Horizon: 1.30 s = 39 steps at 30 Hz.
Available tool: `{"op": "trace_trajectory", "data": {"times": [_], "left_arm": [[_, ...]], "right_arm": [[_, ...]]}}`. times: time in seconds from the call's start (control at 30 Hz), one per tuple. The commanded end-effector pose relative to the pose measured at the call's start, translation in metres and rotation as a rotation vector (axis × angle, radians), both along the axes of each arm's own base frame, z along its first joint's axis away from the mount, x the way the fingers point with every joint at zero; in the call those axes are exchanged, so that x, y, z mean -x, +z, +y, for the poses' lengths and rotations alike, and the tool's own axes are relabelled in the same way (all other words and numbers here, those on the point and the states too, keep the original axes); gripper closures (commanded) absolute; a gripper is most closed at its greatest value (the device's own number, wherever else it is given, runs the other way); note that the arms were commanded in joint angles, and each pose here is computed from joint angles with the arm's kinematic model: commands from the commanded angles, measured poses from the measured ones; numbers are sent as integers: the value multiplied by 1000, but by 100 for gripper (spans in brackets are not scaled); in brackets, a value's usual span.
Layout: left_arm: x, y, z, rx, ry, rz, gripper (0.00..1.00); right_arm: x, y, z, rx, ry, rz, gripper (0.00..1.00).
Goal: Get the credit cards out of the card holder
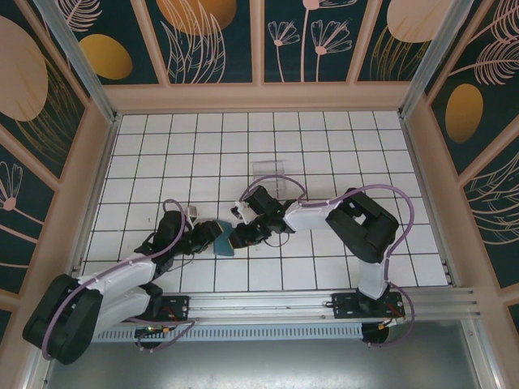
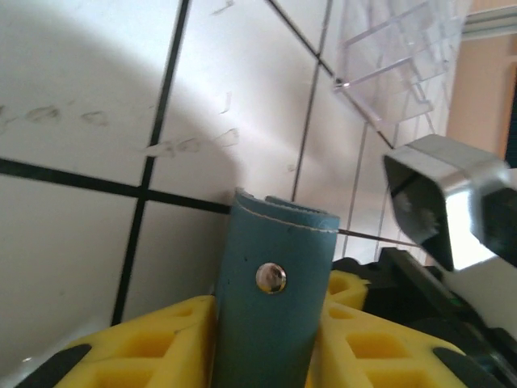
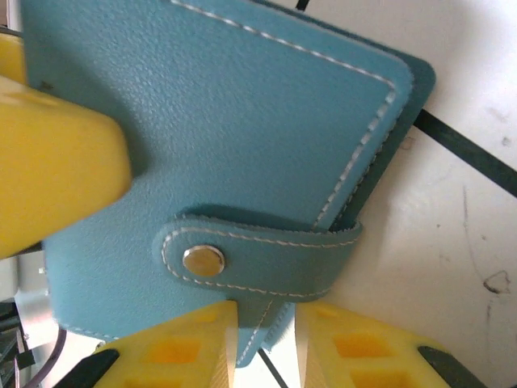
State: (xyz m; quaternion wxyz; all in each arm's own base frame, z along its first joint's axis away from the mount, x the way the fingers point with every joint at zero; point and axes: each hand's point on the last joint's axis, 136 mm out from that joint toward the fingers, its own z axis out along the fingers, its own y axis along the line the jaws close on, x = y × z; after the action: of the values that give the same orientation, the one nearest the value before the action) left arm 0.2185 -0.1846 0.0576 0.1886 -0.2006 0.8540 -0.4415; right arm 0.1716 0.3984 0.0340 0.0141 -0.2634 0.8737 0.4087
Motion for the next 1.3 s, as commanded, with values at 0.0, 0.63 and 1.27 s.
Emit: {"op": "trace_trajectory", "data": {"times": [0.0, 0.63, 1.27], "left_arm": [[-5, 19, -4, 43, 3, -72, 72], [-35, 98, -15, 39, -32, -320, 99], [-30, 132, -48, -193, -469, -353, 100]], "right_arm": [[3, 10, 7, -43, 16, -19, 74], [-50, 112, -29, -22, -293, -304, 53], [-28, 198, -62, -83, 319, -1348, 51]]}}
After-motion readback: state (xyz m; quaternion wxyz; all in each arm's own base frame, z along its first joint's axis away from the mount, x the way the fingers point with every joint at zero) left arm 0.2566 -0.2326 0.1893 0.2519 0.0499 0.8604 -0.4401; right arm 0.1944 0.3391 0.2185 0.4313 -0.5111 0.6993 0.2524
